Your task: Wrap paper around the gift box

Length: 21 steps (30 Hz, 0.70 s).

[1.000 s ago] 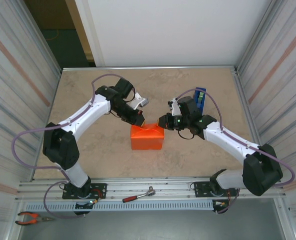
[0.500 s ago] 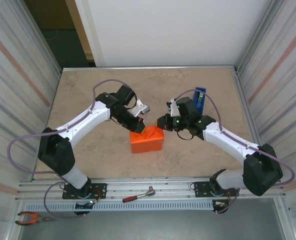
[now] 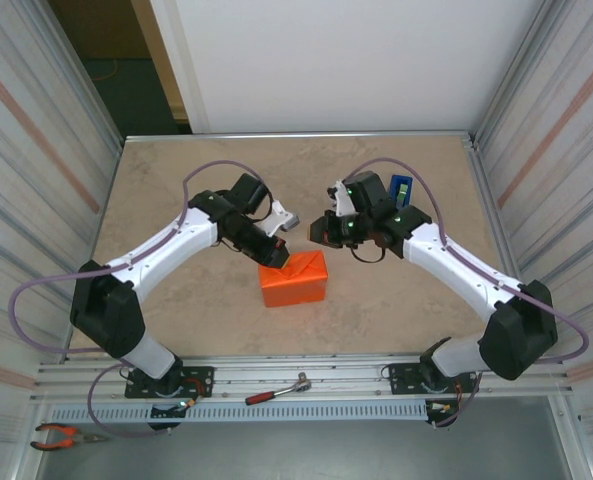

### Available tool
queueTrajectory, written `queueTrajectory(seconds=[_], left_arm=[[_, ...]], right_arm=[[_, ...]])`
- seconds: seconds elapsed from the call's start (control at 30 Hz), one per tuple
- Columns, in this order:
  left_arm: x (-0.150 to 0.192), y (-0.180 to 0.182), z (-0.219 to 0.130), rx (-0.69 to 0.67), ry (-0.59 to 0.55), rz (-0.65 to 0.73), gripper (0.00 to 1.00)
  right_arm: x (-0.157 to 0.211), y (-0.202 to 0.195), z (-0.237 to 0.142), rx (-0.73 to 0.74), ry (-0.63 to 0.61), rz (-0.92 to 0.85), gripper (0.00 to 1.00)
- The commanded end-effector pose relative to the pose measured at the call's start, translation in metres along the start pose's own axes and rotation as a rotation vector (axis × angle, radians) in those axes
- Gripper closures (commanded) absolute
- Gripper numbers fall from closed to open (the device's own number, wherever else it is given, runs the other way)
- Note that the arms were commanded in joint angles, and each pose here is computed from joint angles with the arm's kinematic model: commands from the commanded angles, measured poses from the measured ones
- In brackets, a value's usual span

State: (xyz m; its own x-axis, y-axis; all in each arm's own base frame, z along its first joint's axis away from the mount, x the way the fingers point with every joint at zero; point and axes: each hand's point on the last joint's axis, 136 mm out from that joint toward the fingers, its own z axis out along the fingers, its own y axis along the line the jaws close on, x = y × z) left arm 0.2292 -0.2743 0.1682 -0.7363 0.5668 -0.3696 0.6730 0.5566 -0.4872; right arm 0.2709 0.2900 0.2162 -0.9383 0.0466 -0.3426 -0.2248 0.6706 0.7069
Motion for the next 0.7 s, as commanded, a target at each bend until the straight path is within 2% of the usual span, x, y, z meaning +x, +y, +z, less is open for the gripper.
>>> queueTrajectory(seconds=[0.0, 0.27, 0.53, 0.67], left_arm=[[0.016, 0.001, 0.003, -0.011, 0.038, 0.012, 1.0], [0.02, 0.001, 0.006, -0.002, 0.039, 0.009, 1.0], [0.016, 0.0, 0.004, 0.006, 0.029, 0.007, 1.0], [-0.002, -0.004, -0.013, 0.044, -0.05, -0.014, 1.0]], right_arm=[[0.015, 0.0, 0.013, 0.032, 0.066, -0.021, 1.0], [0.053, -0.001, 0.037, 0.054, 0.16, -0.039, 1.0], [0.084, -0.03, 0.031, 0.111, 0.197, -0.015, 1.0], [0.091, -0.041, 0.035, 0.135, 0.207, -0.012, 1.0]])
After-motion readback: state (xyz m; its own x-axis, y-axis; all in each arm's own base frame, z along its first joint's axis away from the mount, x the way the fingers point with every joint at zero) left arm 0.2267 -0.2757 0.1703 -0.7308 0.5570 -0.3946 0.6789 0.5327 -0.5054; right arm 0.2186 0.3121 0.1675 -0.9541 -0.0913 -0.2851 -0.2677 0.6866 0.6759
